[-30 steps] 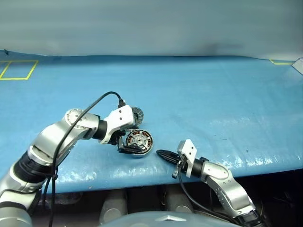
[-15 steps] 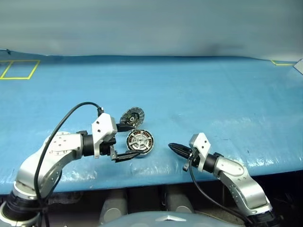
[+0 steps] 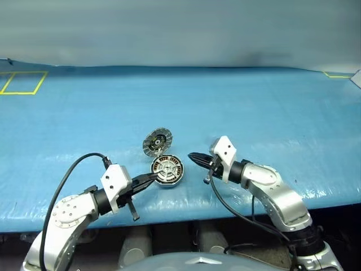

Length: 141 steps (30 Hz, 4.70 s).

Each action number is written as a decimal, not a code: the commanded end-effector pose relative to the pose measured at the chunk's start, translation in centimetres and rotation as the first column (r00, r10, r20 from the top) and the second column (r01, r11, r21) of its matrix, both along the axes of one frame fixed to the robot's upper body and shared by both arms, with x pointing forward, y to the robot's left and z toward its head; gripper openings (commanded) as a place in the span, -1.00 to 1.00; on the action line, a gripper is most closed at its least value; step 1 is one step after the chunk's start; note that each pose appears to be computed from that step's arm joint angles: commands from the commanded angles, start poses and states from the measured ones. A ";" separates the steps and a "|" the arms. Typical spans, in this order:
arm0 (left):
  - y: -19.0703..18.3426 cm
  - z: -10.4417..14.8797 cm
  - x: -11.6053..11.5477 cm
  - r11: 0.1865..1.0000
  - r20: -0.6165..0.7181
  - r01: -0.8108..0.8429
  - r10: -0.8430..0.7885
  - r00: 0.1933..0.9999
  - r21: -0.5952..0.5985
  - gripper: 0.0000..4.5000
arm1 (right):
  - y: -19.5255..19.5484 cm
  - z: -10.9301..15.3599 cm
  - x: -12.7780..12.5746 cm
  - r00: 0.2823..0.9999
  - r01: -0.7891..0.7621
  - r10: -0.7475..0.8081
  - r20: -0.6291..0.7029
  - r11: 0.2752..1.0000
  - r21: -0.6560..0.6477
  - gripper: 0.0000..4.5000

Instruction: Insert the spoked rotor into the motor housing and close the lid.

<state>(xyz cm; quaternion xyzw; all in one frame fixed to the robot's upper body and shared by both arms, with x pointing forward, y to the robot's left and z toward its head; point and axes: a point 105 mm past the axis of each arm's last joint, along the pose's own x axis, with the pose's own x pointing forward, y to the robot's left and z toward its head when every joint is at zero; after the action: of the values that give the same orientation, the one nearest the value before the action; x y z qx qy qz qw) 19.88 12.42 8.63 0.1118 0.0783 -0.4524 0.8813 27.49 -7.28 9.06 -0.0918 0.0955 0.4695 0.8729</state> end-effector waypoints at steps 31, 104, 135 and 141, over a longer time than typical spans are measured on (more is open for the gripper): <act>1.8 -2.5 0.1 0.992 0.017 -0.089 0.091 0.996 -0.093 -0.99 | 6.9 -3.4 -2.0 0.976 -0.158 0.158 -0.151 0.987 0.009 -1.00; 10.3 1.9 5.9 0.966 0.014 -0.257 0.257 0.966 -0.032 -0.99 | -0.9 -1.6 -4.4 1.000 0.003 -0.006 0.019 0.987 0.163 -1.00; 0.1 3.3 15.0 0.946 -0.122 0.252 -0.280 0.952 -0.203 -0.99 | -0.7 -3.8 -6.6 0.998 0.035 -0.040 0.038 0.991 0.125 -1.00; -0.6 3.1 13.6 0.907 -0.203 0.371 -0.408 0.890 -0.198 -0.99 | -1.0 -4.3 -6.5 0.997 0.064 -0.067 0.029 0.993 0.097 -1.00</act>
<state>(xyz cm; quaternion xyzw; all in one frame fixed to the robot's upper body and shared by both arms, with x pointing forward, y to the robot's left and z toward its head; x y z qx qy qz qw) 33.61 12.17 10.44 -0.0144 0.1366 -0.6148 0.7766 20.88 -8.40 3.69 -0.0474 0.0824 0.4433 0.8913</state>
